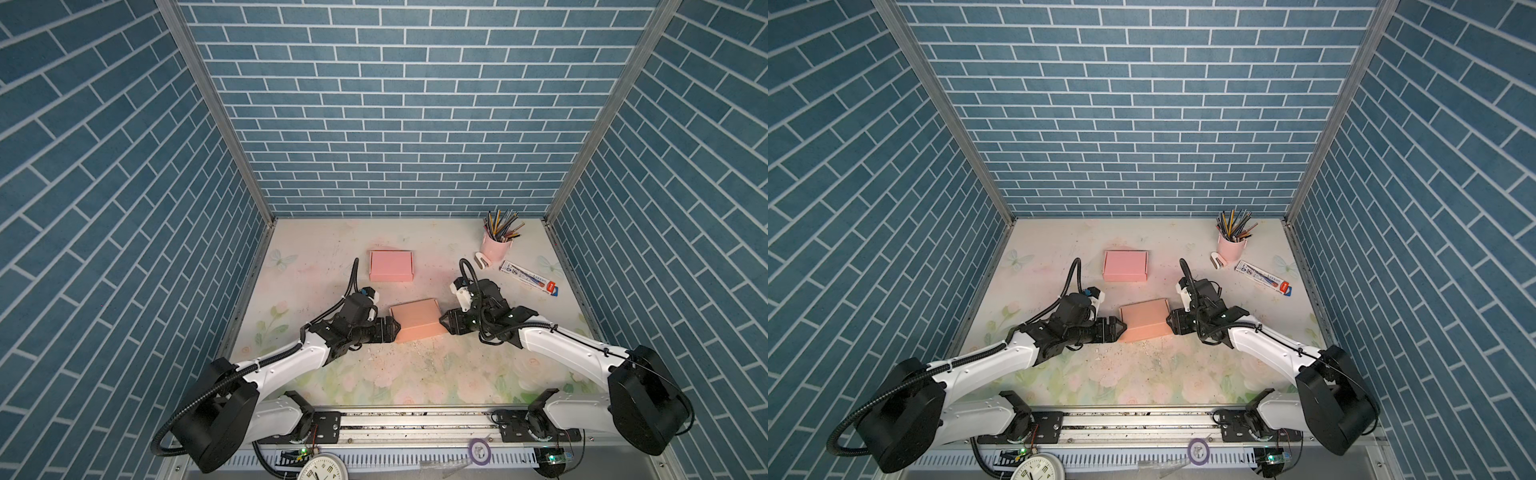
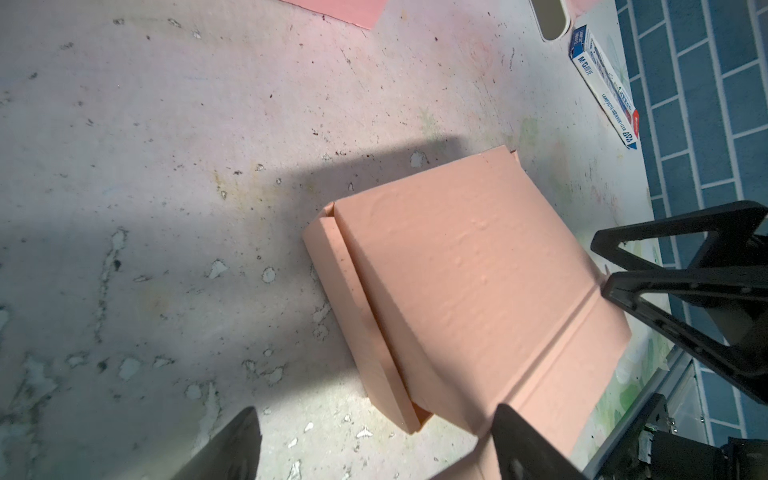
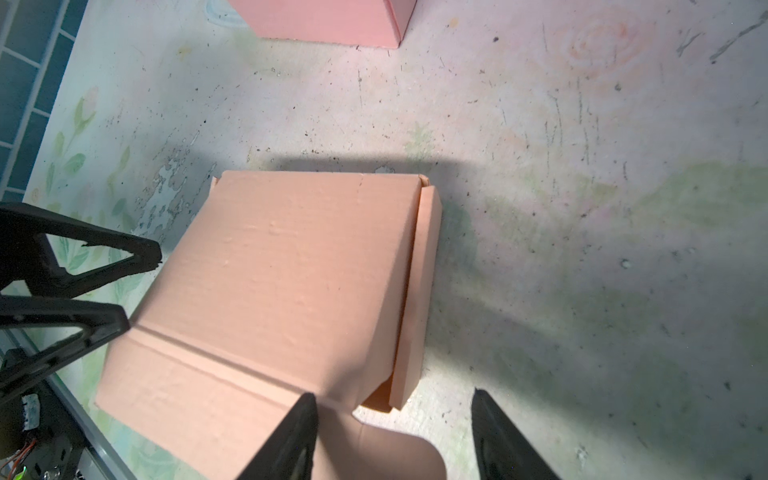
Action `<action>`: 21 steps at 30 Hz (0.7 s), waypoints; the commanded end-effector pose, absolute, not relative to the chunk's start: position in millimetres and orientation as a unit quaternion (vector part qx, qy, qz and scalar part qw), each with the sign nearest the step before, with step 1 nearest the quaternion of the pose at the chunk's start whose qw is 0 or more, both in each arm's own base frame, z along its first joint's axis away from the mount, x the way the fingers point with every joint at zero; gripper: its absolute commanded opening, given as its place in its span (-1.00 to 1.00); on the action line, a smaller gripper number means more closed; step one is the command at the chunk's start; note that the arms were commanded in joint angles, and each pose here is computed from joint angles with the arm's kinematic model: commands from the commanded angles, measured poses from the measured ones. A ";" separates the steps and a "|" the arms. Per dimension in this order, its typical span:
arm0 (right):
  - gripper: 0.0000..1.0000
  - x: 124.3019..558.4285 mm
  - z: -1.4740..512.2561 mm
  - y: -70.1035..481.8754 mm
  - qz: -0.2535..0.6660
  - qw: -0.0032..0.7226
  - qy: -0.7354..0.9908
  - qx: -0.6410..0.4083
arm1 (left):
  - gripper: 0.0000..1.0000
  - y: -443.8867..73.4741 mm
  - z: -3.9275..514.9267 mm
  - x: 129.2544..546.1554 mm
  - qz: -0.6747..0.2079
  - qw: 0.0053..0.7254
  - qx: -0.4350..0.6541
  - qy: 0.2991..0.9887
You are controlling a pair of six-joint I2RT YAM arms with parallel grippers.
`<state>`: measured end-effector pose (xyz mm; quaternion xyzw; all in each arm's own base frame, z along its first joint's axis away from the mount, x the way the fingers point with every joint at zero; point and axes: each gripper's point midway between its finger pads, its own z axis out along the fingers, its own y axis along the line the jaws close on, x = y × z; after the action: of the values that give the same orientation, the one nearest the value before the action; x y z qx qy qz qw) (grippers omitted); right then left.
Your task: Fold the paper box
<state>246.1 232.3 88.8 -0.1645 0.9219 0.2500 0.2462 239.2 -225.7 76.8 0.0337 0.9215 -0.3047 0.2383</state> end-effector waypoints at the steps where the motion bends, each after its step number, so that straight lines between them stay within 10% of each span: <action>1: 0.20 242.7 80.9 229.5 0.252 0.232 0.928 -0.147 | 0.77 -225.9 70.7 238.6 -0.300 0.238 0.034 0.923; 21: 0.20 237.4 59.3 228.9 0.250 0.210 0.934 -0.144 | 0.76 -220.4 50.1 235.2 -0.279 0.226 0.034 0.932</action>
<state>242.3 231.0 69.6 -0.1564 0.9285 0.2480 0.2278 237.8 -225.3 59.7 0.0337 0.9281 -0.2933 0.2270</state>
